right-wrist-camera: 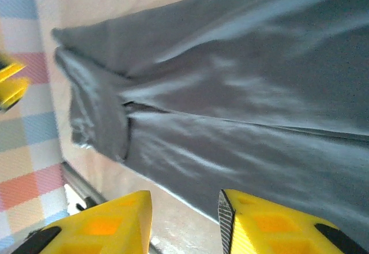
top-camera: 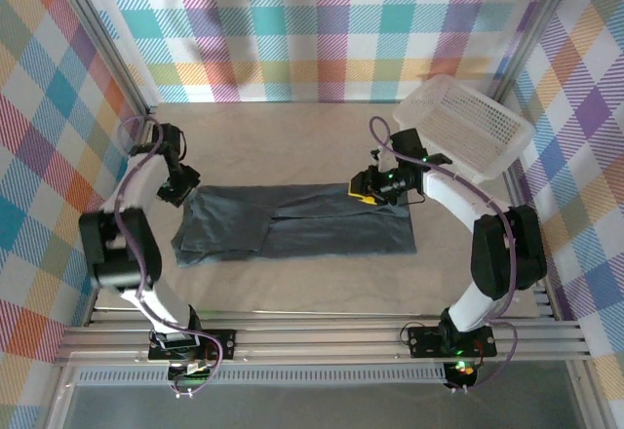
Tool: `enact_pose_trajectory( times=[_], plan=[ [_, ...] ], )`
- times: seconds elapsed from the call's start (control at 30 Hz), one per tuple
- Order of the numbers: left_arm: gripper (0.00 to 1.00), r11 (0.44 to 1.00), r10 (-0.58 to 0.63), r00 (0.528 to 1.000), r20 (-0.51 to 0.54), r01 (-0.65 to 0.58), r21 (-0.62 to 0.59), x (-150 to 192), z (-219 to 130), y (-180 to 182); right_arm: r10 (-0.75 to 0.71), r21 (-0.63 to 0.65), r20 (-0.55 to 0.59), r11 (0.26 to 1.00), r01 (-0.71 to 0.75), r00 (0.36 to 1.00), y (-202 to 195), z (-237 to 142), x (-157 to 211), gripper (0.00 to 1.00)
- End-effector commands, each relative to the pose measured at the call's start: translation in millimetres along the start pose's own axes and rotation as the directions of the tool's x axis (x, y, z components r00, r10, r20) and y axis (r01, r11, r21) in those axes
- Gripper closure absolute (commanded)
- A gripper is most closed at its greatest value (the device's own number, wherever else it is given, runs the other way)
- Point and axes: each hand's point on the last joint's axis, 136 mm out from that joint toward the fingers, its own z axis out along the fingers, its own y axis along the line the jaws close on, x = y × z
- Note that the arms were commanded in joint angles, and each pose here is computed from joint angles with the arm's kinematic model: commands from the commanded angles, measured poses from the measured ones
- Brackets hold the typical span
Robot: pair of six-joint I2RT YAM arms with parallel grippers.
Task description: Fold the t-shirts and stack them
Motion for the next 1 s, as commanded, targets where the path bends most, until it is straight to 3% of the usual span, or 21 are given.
enact_pose_trajectory(
  times=[0.0,0.1,0.2,0.33,0.47,0.6,0.67,0.8,0.97],
  plan=[
    [0.68,0.993,-0.111,0.990,-0.091,0.114,0.029,56.0,-0.7,10.6,0.033,0.198,-0.023,0.980,-0.028,0.999,-42.6,-5.9,-5.4,0.63],
    [0.73,0.987,-0.151,0.975,-0.165,0.157,0.024,105.0,9.9,7.5,0.047,0.371,-0.063,0.928,-0.021,0.997,-79.4,-6.6,-13.7,0.64],
    [0.73,0.971,-0.236,0.955,-0.180,0.239,-0.007,124.4,23.9,4.9,0.038,0.487,-0.112,0.873,0.021,0.993,-104.1,-1.9,-25.6,0.65],
    [0.73,0.951,-0.308,0.935,-0.174,0.303,-0.056,119.0,44.7,-5.2,0.037,0.576,-0.151,0.816,0.057,0.988,-127.3,6.9,-38.7,0.65],
    [0.74,0.958,-0.272,0.949,-0.158,0.250,-0.143,104.9,64.4,-17.0,0.088,0.620,-0.195,0.782,0.054,0.977,-143.8,15.3,-33.7,0.65],
    [0.76,0.964,-0.240,0.945,-0.221,0.206,-0.167,100.0,93.2,-40.7,0.174,0.655,-0.220,0.755,0.013,0.960,-155.7,14.3,-8.9,0.65],
    [0.76,0.973,-0.213,0.948,-0.238,0.182,-0.143,94.2,106.2,-60.4,0.221,0.666,-0.213,0.745,-0.024,0.952,-157.4,10.8,7.1,0.65],
    [0.77,0.998,-0.069,0.972,-0.224,0.069,-0.011,68.9,120.1,-138.0,0.283,0.680,-0.206,0.730,-0.071,0.937,-145.0,7.5,46.8,0.65],
    [0.76,0.976,0.111,0.963,-0.246,-0.059,0.210,86.2,131.1,-249.4,0.349,0.657,-0.252,0.747,-0.105,0.903,-116.6,31.7,105.6,0.64]
  ],
)
